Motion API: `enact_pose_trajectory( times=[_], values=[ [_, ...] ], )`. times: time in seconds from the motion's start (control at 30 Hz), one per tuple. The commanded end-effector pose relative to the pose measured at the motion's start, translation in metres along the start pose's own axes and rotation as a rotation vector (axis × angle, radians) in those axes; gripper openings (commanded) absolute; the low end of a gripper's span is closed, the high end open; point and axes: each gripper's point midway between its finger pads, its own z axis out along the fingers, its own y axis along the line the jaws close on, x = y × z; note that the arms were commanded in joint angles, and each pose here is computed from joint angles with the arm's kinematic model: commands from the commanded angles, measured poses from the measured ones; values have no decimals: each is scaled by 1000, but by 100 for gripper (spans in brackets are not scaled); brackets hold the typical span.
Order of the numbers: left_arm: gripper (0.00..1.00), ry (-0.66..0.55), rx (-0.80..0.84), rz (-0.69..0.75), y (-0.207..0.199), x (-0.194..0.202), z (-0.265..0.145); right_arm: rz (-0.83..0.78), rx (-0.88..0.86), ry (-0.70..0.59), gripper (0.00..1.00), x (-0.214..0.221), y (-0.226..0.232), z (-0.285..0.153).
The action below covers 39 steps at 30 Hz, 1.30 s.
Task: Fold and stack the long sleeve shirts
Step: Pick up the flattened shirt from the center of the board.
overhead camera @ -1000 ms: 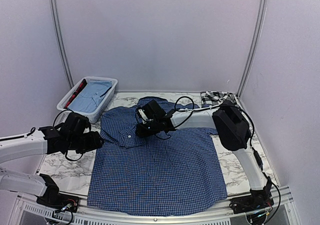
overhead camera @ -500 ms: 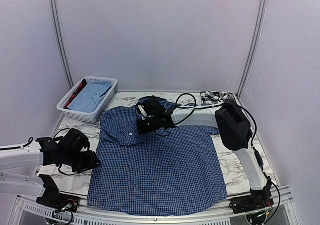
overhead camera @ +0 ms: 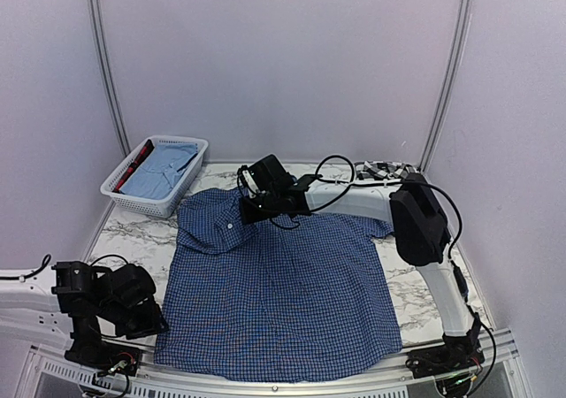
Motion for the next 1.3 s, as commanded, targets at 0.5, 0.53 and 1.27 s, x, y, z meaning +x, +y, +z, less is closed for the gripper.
enact_pose_trajectory(
  times=[0.5, 0.53, 1.27],
  values=[
    [29, 103, -74, -46, 27, 38, 4, -11, -32, -82, 0, -36, 16, -21],
    [27, 97, -74, -47, 26, 37, 4, -10, -33, -84, 0, -36, 17, -22],
    [0, -25, 83, 165, -61, 3, -45, -33, 44, -219, 0, -99, -3, -70]
  ],
)
